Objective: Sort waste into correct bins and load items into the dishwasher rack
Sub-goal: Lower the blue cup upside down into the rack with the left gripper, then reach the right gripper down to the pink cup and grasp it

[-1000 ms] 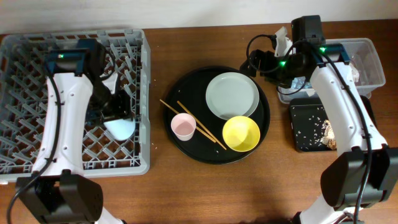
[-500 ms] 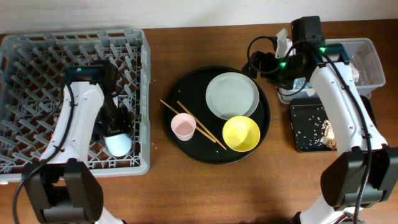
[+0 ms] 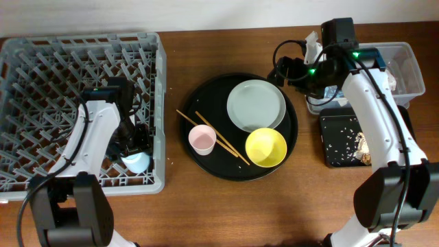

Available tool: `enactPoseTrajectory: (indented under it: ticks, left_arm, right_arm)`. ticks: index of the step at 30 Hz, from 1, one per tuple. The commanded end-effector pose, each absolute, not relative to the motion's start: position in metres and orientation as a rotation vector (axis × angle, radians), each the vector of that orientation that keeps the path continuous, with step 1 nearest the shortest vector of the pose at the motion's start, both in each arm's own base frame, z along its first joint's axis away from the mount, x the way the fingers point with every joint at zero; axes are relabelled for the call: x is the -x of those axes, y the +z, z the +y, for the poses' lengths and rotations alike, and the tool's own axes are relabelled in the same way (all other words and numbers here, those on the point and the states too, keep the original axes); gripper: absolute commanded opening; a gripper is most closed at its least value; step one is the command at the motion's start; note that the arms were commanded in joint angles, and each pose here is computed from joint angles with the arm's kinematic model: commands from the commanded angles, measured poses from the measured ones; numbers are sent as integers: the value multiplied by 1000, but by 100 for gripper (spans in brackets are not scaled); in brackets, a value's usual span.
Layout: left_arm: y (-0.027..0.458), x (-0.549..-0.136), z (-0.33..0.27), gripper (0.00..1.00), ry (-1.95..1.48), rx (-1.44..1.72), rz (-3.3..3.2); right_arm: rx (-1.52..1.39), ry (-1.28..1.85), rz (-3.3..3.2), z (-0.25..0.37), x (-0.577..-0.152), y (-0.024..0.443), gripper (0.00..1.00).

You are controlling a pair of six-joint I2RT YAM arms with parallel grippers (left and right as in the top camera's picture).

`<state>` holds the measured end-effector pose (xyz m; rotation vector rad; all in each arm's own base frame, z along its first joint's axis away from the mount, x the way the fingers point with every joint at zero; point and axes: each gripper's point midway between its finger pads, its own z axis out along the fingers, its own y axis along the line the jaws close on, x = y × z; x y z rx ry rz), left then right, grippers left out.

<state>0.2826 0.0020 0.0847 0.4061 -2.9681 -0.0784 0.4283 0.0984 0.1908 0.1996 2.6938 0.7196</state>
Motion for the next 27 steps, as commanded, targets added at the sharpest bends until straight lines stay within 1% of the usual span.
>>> enactPoseTrajectory:
  ticks: [1, 2, 3, 11, 15, 19, 20, 22, 25, 27]
  left_arm:
    - [82, -273, 2, 81, -85, -422, -2935]
    - [82, -274, 2, 98, -85, -422, -2935]
    - [82, -274, 2, 99, -85, -422, -2936]
    - [88, -285, 2, 99, -76, -432, -2977]
    - [128, -313, 0, 99, -38, -458, -3072]
    - [188, -343, -3, 99, 14, -476, -3225]
    - [204, -351, -5, 99, 51, -475, -3272]
    - [232, -365, -14, 99, 152, -430, -3367]
    - [249, -377, -21, 99, 244, -395, -3433]
    - [251, -381, -28, 99, 309, -330, -3451]
  right_arm:
    - [-184, 695, 2702, 98, -430, 187, 99]
    - [-184, 695, 2702, 98, -430, 187, 98]
    - [-184, 695, 2703, 98, -429, 187, 98]
    - [-188, 695, 2713, 98, -427, 186, 98]
    - [-188, 701, 2729, 99, -423, 184, 98]
    - [-102, 748, 2751, 116, -414, 185, 99]
    - [-50, 754, 2768, 129, -408, 184, 100]
    - [41, 747, 2796, 152, -397, 179, 97]
    - [185, 714, 2847, 193, -379, 162, 94]
    - [198, 672, 2889, 216, -371, 143, 94]
